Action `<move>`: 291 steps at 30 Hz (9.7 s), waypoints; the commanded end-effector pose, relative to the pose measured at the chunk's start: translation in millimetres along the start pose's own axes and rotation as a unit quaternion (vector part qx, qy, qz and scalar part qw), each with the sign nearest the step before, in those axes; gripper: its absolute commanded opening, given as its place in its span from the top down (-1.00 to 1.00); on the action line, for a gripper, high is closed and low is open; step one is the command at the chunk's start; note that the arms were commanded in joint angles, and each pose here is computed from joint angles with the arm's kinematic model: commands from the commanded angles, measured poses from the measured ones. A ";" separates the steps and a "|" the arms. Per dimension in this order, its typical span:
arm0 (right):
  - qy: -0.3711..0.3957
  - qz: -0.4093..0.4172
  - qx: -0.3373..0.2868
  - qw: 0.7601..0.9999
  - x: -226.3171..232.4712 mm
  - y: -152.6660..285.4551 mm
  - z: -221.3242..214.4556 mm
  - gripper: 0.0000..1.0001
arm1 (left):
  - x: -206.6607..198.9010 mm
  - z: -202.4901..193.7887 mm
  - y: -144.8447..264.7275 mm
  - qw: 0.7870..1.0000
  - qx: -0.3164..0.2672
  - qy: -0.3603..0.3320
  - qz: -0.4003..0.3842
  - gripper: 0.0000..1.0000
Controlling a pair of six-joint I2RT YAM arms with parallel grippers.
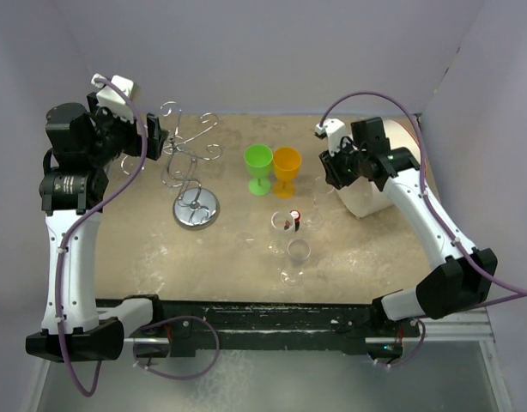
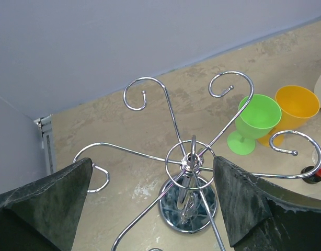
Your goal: Place the wine glass upside down on the wine glass rack
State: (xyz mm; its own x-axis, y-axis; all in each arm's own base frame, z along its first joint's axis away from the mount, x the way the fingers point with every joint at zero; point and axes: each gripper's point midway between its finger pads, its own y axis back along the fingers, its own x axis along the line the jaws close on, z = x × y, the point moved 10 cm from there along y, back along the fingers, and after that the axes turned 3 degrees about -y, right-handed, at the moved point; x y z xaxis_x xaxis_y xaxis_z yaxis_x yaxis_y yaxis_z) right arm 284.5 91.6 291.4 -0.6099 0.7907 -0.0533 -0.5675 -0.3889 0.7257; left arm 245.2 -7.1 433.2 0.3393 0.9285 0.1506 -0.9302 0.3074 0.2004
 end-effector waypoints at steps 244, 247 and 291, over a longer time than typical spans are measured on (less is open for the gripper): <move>0.004 -0.075 -0.237 0.969 -48.9 94.9 60.9 -0.94 | 21.6 44.3 -113.3 0.850 0.099 -0.510 0.088 1.00; 0.004 -0.073 -0.237 0.969 -48.9 93.5 60.4 -0.94 | 22.2 41.9 -112.5 0.850 0.111 -0.508 0.089 1.00; 0.002 -0.070 -0.239 0.968 -47.1 93.2 53.6 -0.96 | 14.3 2.2 -95.0 0.879 0.148 -0.452 0.027 0.80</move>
State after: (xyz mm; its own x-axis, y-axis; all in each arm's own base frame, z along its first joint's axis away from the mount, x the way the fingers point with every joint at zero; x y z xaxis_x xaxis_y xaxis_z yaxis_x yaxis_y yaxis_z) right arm 293.8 44.2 386.1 -0.5102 0.8517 -0.1199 -0.8176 -0.4370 0.3750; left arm 346.6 -24.6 404.7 0.4489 0.3163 0.8357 -0.8879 0.0527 0.4570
